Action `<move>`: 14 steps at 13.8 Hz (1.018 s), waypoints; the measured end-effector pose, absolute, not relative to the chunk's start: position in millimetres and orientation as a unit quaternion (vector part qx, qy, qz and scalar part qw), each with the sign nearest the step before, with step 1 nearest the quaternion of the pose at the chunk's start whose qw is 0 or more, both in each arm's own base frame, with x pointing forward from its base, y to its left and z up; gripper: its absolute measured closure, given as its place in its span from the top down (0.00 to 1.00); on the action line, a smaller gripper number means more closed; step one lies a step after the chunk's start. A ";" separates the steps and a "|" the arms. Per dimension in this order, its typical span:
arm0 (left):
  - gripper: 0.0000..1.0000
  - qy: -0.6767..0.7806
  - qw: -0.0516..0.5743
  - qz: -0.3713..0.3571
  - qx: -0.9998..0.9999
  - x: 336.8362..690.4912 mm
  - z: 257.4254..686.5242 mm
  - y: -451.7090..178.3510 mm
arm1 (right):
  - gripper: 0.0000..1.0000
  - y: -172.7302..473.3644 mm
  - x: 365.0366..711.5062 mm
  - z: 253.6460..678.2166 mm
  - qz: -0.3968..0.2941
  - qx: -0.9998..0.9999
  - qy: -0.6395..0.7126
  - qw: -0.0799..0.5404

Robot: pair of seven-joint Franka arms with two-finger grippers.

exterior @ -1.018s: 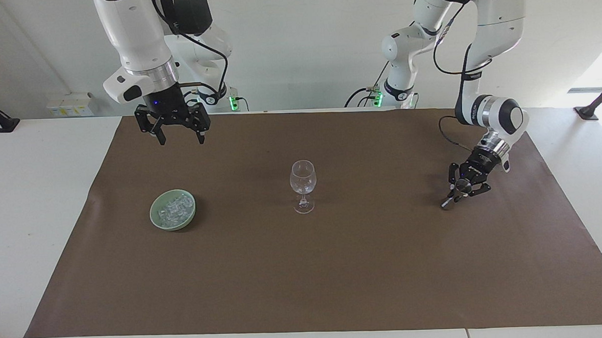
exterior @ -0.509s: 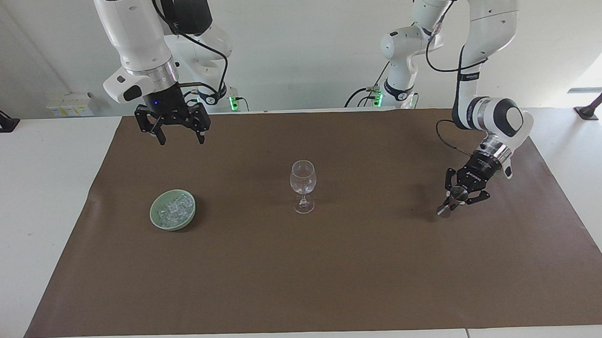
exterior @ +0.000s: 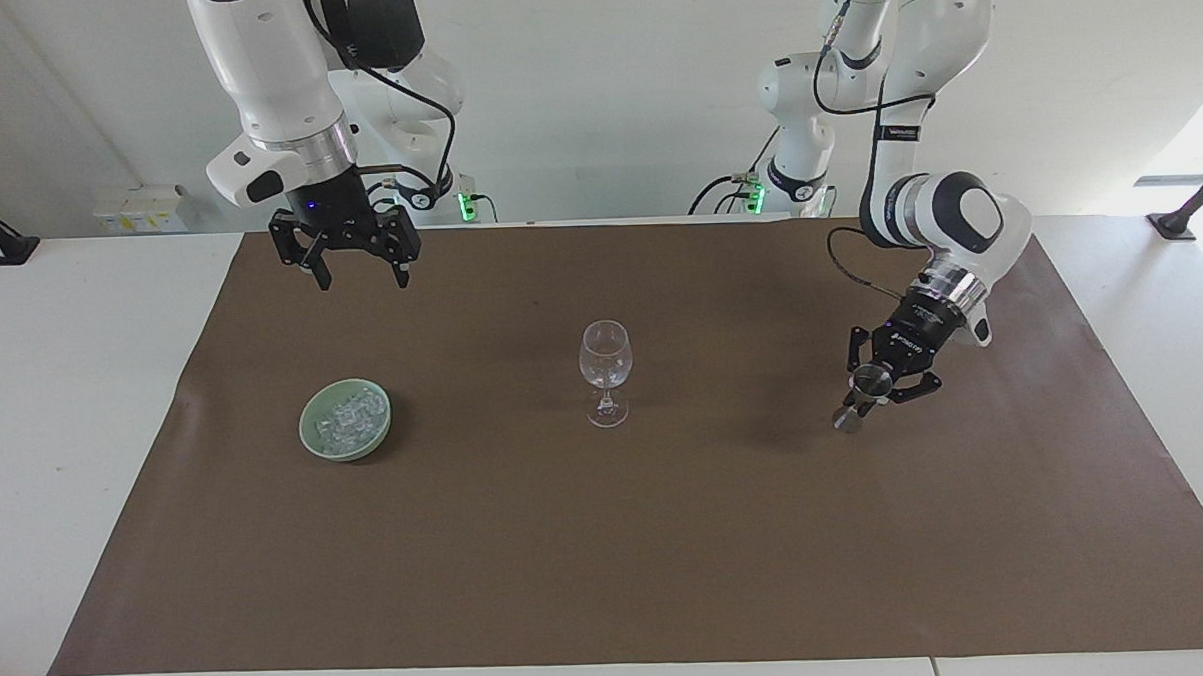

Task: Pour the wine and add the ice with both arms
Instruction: 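Lift the jigger with the left gripper and carry it to the wine glass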

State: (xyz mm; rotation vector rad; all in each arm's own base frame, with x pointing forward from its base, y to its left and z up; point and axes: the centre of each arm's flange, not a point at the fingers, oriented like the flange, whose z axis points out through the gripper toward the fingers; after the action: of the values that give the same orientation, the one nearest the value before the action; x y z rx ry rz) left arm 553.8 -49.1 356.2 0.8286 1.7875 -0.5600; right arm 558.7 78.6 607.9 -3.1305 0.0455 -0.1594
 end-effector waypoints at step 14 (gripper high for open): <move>0.20 0.770 0.501 -0.183 0.350 504.2 412.9 -248.8 | 1.00 78.6 558.7 607.9 -0.051 -0.999 0.015 0.003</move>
State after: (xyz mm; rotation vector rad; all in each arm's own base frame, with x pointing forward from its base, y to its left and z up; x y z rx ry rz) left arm 504.2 -248.8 412.9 0.8461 1.8623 -0.4430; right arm 558.7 78.6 607.9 -3.1305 0.0455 -0.1594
